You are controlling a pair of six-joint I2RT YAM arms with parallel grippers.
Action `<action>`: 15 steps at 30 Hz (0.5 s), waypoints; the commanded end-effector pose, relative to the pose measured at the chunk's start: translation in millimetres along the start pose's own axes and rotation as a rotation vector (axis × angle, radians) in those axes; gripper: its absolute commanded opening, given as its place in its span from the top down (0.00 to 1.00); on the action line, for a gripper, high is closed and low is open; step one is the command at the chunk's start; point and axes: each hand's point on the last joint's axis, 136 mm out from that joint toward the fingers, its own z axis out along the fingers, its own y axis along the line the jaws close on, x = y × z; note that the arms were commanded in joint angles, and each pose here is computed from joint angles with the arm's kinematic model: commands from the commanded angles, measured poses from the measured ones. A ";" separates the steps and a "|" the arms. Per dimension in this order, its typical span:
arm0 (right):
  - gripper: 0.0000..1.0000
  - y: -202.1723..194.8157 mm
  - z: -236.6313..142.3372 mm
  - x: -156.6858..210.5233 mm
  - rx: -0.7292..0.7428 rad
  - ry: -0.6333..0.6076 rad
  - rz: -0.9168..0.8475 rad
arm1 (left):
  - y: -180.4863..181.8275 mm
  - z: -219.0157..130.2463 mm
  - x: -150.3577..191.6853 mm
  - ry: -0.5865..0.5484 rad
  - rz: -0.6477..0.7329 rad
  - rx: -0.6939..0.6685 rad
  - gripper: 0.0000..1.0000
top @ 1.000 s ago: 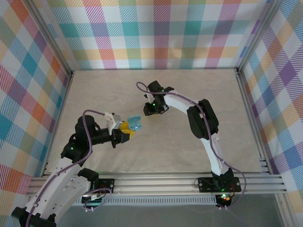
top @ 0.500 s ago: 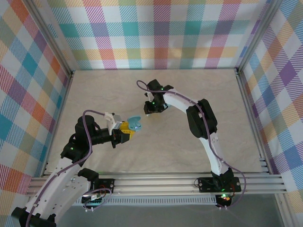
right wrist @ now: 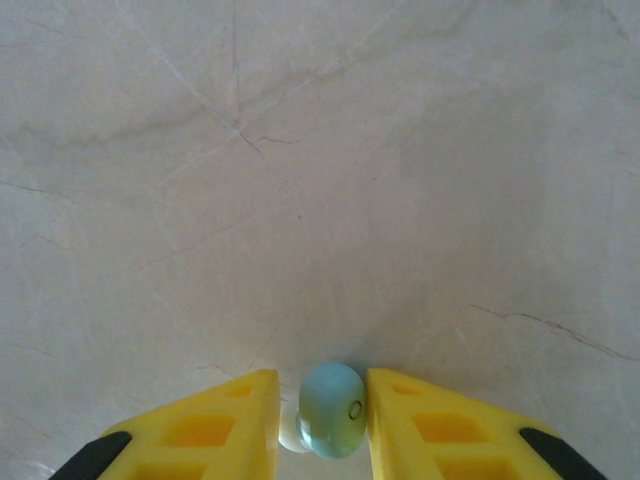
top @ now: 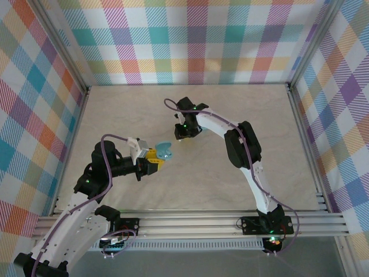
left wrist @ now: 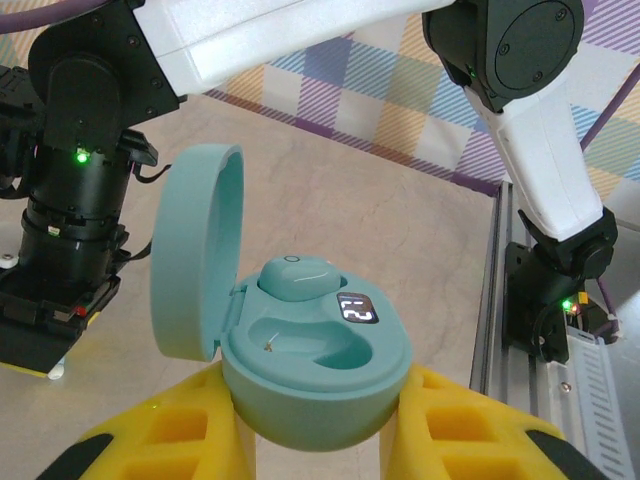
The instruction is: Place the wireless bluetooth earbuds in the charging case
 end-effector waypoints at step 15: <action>0.88 5.4 -38.5 -1.2 0.029 -0.043 -0.014 | 0.9 -5.0 -9.9 -0.018 0.032 -0.024 0.86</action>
